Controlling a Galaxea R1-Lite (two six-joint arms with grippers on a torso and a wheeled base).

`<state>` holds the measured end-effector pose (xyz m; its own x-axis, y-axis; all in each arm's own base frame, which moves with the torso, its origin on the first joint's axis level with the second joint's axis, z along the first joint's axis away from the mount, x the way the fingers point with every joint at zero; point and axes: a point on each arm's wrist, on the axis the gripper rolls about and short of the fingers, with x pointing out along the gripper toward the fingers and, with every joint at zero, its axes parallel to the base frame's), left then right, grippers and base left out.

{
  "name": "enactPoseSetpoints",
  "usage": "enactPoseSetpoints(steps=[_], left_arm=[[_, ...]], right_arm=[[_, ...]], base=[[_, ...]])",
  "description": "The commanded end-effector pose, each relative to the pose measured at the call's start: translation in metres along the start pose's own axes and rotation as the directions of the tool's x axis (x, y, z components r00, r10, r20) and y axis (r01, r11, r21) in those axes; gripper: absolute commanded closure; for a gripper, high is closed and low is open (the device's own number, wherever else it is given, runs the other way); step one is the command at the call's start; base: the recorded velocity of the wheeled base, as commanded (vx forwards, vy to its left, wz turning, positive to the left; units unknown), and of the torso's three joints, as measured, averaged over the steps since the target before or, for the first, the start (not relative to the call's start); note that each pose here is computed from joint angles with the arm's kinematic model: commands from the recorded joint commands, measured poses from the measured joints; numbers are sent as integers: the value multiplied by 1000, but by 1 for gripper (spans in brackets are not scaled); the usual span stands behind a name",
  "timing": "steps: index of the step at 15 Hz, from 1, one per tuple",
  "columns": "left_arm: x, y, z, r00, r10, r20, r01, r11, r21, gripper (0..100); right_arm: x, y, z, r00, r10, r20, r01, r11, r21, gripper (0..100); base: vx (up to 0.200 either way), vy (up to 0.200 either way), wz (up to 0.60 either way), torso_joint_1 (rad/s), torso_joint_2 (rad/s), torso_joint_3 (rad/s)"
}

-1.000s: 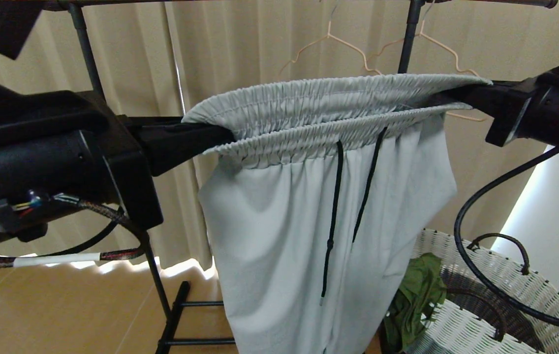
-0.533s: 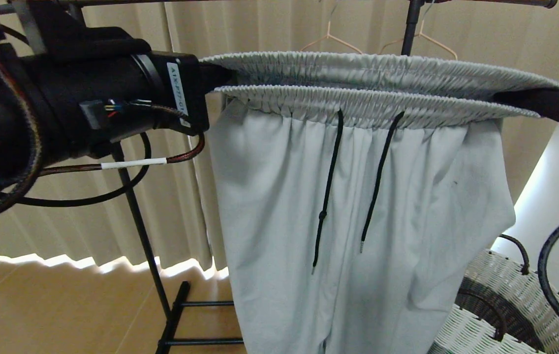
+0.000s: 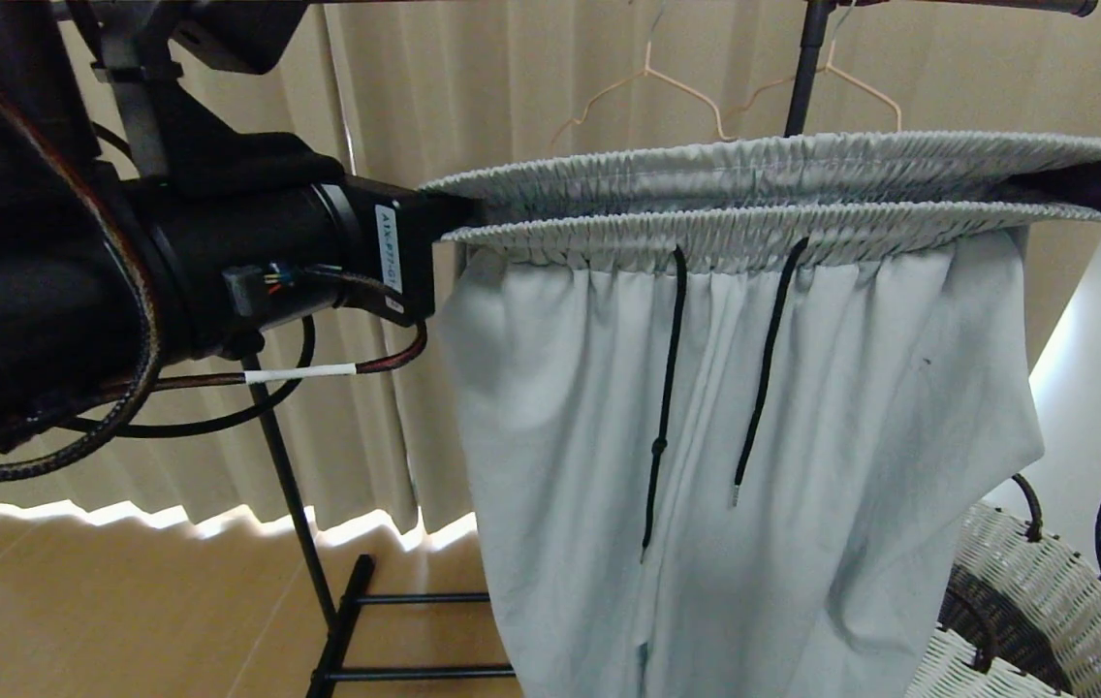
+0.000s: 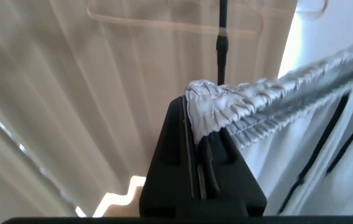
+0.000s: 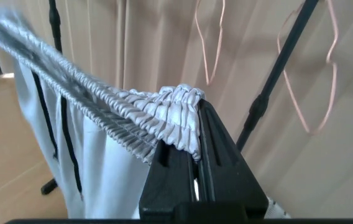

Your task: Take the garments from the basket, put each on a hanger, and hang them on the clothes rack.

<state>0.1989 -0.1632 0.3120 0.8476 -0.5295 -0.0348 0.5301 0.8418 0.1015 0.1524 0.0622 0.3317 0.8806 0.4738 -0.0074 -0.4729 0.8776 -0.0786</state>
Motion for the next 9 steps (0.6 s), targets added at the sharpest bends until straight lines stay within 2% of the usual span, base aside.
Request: enactPoseSetpoints(steps=[1,4,9], left_arm=[[-3,1,2,1000,1,10,-1,1000,0,100],[-8,2,14,999,5,51,-6,1000,18,100],[-8,3,14,999,10,51,-11,1000,27,100]], right_arm=[[3,0,-1,1000,-1,-6,1,1000,1,100],[5,-1,10,1000,-3,19,3,1000,-3,100],[11,-1,1,1000,-3,-16,3,1000,2,100]], base=[[0,0,0,0,0,0],[0,0,0,0,0,0],[0,0,0,0,0,0]])
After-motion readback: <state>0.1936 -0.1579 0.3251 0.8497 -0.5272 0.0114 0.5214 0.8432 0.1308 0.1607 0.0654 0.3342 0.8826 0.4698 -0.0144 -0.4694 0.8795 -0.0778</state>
